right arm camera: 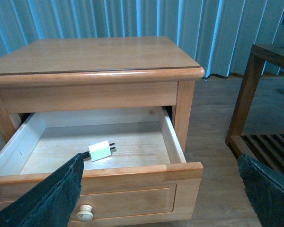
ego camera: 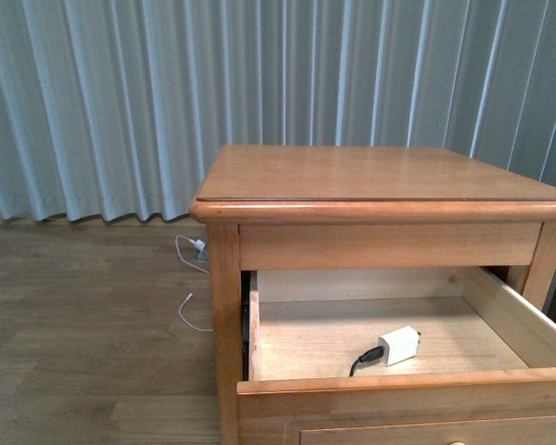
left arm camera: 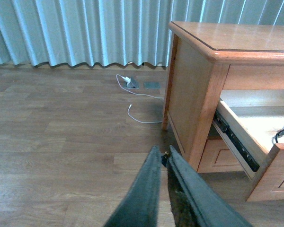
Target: Put charger into drawer
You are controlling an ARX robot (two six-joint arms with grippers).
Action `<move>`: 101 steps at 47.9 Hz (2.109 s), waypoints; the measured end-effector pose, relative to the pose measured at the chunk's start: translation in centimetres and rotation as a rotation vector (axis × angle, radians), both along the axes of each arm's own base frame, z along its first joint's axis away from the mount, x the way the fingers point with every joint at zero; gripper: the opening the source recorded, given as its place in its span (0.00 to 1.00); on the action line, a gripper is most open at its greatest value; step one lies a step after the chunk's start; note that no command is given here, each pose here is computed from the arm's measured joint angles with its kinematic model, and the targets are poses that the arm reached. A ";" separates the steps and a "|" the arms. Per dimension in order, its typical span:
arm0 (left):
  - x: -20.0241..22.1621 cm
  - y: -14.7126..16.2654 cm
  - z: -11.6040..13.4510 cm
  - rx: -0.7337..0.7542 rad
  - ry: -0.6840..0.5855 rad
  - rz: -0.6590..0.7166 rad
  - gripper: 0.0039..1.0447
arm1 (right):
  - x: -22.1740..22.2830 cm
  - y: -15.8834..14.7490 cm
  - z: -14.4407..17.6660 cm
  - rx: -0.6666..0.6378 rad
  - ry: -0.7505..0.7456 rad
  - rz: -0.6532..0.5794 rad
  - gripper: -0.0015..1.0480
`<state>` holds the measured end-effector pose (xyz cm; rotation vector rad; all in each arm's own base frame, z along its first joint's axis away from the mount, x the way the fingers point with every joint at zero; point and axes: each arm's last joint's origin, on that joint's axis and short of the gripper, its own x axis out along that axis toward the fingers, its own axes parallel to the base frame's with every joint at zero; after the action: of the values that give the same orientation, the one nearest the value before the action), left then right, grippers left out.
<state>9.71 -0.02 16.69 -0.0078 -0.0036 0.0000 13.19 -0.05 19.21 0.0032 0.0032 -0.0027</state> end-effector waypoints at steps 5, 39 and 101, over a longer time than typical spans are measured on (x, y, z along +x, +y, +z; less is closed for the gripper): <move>0.0 0.0 0.0 0.000 0.000 0.000 0.30 | 0.0 0.0 0.0 0.000 0.000 0.000 0.92; 0.0 0.0 0.0 0.002 0.000 0.000 0.95 | 9.5 1.5 -3.7 -0.116 0.583 0.166 0.92; 0.0 0.0 0.0 0.002 0.000 0.000 0.95 | 30.0 8.1 -7.5 0.011 0.485 0.059 0.92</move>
<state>9.71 -0.02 16.69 -0.0059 -0.0036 0.0000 43.17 8.08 11.72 0.0132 0.4888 0.0558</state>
